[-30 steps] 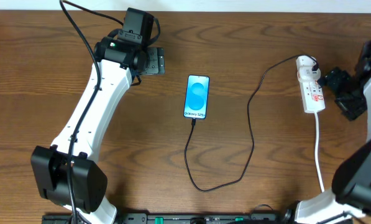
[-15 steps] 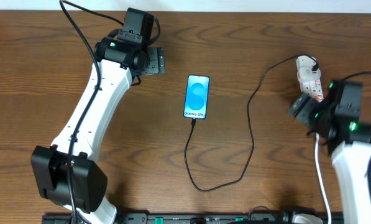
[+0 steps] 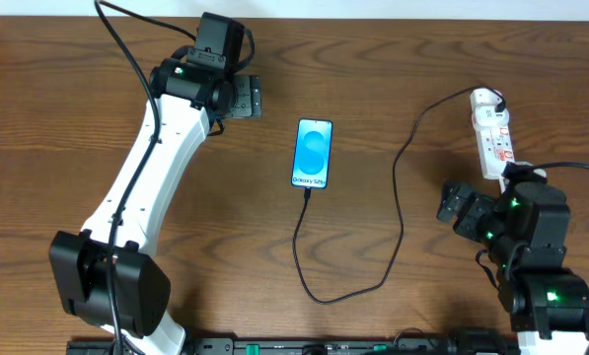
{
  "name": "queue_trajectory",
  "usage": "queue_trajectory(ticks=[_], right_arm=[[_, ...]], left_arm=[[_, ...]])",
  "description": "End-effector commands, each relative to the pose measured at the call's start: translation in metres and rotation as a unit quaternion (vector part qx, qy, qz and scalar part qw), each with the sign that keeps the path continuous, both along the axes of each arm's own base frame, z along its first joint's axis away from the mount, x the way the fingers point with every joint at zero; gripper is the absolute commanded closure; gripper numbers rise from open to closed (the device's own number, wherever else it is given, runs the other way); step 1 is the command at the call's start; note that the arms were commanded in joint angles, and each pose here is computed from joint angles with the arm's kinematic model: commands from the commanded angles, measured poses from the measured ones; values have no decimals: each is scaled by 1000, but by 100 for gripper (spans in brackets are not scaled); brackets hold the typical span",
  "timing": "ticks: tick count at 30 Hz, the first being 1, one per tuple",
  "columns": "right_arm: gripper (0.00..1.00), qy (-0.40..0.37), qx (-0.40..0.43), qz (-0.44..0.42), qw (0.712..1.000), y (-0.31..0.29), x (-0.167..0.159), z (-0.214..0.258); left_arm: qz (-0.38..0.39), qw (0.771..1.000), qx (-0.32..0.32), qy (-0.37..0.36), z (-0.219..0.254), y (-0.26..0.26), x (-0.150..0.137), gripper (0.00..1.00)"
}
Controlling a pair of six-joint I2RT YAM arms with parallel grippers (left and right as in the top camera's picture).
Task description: Plug charger to phone and switch on socket
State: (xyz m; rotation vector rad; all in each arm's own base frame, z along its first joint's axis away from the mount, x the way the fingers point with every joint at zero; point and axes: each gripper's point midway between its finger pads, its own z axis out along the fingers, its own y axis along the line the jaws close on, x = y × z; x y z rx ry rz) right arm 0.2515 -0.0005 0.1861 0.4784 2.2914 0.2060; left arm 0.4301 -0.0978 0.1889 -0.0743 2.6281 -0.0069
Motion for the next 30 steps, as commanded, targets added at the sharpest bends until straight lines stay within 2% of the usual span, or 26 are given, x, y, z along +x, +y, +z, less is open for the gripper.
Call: queue_trajectory(ticks=[1, 6, 15, 21, 25, 30], right_arm=[[1, 29, -4, 11, 999, 3, -9, -12], [1, 76, -4, 11, 997, 3, -26, -27], [1, 108, -8, 8, 994, 1, -39, -36], [1, 104, -7, 14, 994, 3, -37, -36], [1, 94, -18, 55, 994, 9, -39, -38], [1, 29, -34, 91, 995, 15, -37, -39]], left_arm=[[7, 1000, 10, 5, -5, 4, 0, 13], [7, 1000, 10, 5, -5, 4, 0, 13], [7, 1000, 10, 5, -5, 4, 0, 13], [7, 1000, 10, 5, -5, 4, 0, 13], [7, 1000, 10, 5, -5, 4, 0, 13], [7, 1000, 10, 5, -5, 4, 0, 13]])
